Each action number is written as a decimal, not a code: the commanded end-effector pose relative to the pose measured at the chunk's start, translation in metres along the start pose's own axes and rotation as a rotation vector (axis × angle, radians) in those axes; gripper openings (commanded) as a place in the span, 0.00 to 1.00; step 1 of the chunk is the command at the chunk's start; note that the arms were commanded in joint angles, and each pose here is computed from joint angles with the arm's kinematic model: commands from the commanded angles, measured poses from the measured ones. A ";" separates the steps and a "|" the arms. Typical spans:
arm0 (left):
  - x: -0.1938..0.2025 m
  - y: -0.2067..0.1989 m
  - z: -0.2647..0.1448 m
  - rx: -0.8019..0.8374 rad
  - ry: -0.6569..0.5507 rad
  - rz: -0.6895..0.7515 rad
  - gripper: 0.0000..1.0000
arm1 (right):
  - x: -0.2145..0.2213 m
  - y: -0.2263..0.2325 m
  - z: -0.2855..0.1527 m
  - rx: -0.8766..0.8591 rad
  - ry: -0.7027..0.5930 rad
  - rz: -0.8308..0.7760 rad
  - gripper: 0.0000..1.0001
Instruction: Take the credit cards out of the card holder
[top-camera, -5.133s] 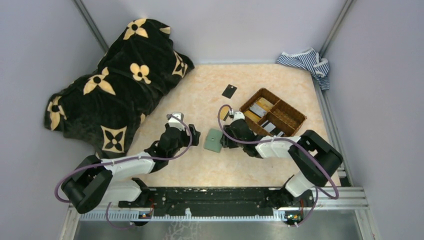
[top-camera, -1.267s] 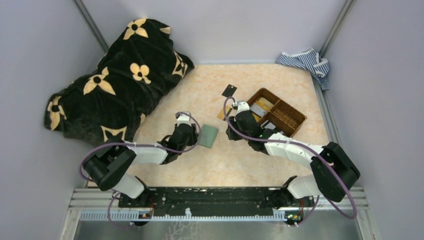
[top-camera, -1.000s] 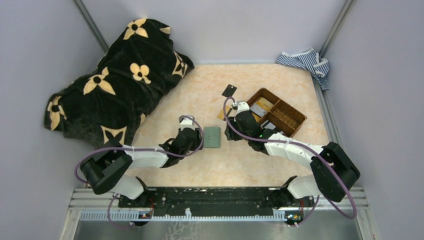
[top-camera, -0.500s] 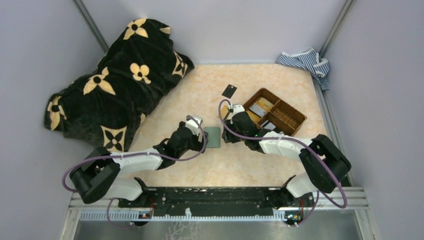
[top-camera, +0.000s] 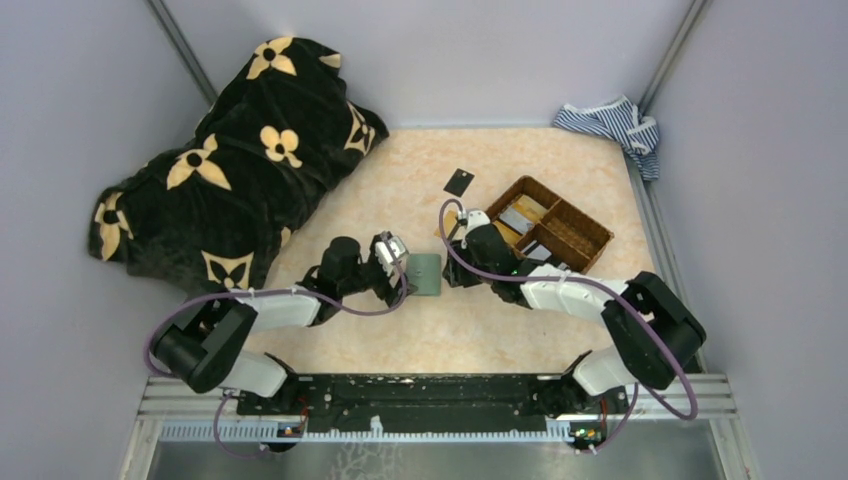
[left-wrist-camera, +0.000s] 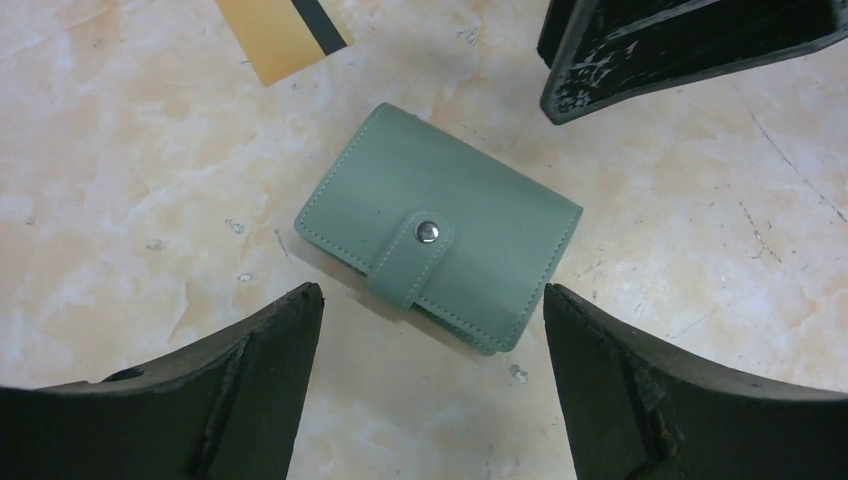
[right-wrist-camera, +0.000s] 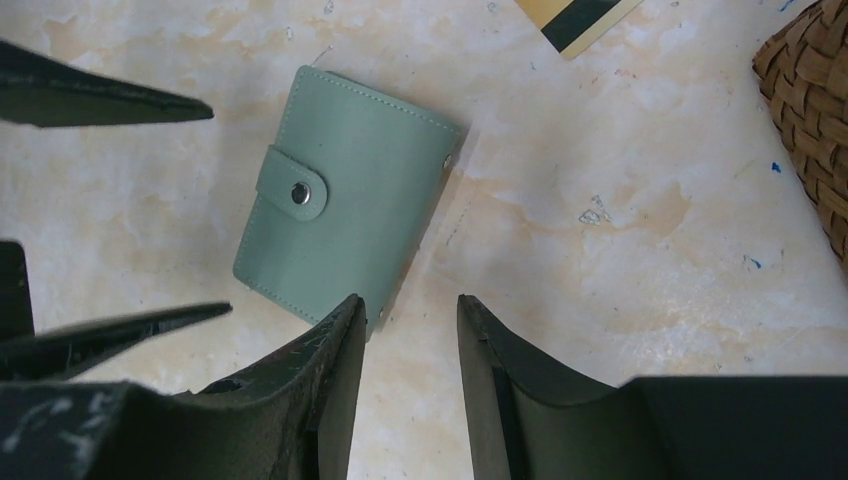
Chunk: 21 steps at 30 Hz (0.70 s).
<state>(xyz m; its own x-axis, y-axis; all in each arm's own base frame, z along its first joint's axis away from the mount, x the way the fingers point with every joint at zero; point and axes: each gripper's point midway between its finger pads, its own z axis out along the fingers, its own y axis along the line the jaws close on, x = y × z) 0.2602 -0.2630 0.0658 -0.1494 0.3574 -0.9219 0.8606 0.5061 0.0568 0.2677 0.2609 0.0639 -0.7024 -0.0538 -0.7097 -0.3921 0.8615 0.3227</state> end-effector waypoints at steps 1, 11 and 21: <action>-0.032 -0.014 0.004 0.224 -0.123 0.061 0.86 | -0.017 0.003 -0.013 -0.030 -0.071 -0.001 0.40; -0.020 -0.026 0.010 0.346 -0.142 0.230 0.80 | -0.009 -0.004 -0.021 -0.023 -0.076 0.011 0.40; 0.013 -0.006 0.027 0.331 -0.069 0.184 0.80 | -0.010 -0.009 -0.022 -0.009 -0.079 0.009 0.39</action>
<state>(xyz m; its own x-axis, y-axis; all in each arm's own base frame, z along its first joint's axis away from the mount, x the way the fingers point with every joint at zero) 0.2542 -0.2801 0.0431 -0.0027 0.3764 -0.9264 0.9823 0.1743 0.0680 0.2566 0.2388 0.0624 -0.7004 -0.0333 -0.7130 -0.3730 0.8688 0.3258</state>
